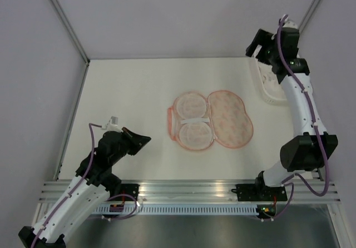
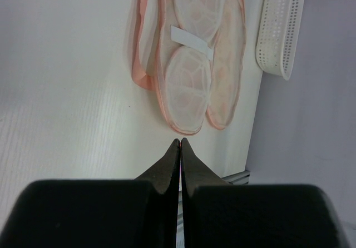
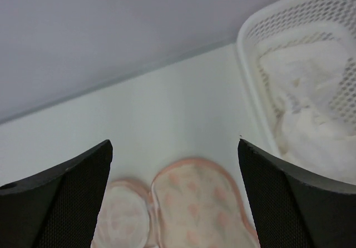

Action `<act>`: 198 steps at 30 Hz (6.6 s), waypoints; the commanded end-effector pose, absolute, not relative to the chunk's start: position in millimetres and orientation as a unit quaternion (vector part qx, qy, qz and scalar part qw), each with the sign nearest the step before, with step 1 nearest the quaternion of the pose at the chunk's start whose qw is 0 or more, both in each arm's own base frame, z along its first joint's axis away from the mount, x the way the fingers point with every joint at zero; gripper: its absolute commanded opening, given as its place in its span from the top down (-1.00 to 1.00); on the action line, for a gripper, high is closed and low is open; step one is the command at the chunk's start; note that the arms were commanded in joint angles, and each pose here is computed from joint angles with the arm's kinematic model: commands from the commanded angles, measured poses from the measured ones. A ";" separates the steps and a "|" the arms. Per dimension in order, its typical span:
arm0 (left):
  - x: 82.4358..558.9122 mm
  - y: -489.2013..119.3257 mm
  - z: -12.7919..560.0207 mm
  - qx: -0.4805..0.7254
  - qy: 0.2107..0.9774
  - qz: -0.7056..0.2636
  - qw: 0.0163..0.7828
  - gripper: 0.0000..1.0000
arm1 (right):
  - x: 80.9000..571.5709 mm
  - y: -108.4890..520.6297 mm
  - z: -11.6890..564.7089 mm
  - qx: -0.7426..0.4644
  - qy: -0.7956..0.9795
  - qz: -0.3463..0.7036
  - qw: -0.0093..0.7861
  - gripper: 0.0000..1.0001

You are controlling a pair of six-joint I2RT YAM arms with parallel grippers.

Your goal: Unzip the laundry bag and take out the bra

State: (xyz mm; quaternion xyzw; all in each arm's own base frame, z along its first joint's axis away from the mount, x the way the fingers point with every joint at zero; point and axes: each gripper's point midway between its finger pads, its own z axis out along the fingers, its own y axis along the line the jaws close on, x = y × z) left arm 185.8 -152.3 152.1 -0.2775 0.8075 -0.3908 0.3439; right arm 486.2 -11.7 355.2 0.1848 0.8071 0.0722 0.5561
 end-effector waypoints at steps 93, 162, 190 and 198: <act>167.4 -151.4 153.1 -0.268 0.770 -0.455 0.358 0.96 | 382.3 219.8 199.1 0.034 0.855 0.409 0.317 0.99; 186.9 -157.6 291.1 -0.088 0.725 -0.446 0.518 -0.99 | 243.9 203.0 283.1 -0.121 0.826 0.272 0.479 -0.96; 186.1 -174.3 295.2 -0.024 0.722 -0.457 0.518 -0.99 | 248.6 206.0 283.7 -0.098 0.809 0.293 0.501 -0.96; 190.1 -181.4 302.1 -0.013 0.715 -0.468 0.520 -0.99 | 248.2 199.7 277.4 -0.096 0.809 0.281 0.507 -0.96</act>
